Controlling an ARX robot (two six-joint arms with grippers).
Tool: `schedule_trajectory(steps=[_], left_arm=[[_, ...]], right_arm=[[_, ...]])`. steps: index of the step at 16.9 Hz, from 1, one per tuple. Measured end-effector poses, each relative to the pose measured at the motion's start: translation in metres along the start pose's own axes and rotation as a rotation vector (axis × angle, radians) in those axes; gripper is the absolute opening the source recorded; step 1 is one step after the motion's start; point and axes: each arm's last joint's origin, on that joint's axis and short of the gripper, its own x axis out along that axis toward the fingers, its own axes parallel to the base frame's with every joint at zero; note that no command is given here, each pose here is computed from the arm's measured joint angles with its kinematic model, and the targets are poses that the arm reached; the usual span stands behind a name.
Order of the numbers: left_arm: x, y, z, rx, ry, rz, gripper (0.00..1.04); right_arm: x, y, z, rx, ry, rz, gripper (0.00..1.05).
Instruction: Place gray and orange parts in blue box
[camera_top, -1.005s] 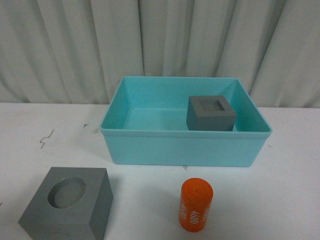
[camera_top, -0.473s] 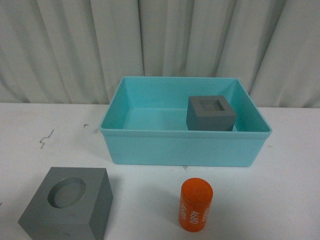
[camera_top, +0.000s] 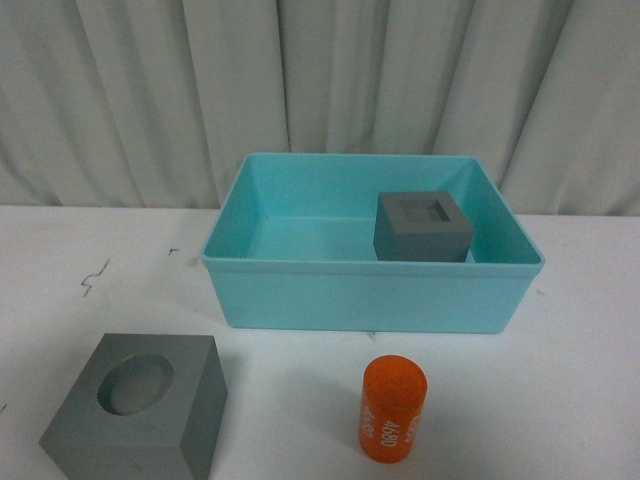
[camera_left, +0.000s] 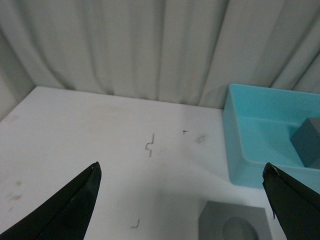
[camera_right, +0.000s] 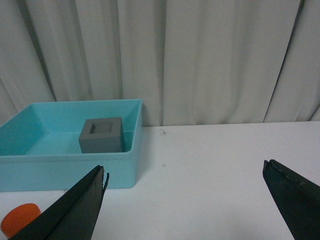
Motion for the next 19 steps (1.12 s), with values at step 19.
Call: schedule_trajectory(steps=[19], left_arm=[[0.142,-0.036,-0.078,0.184,0.616,-0.201,0.98]], right_arm=[[0.000,0.000,0.000,0.000,0.000,0.000,0.98]])
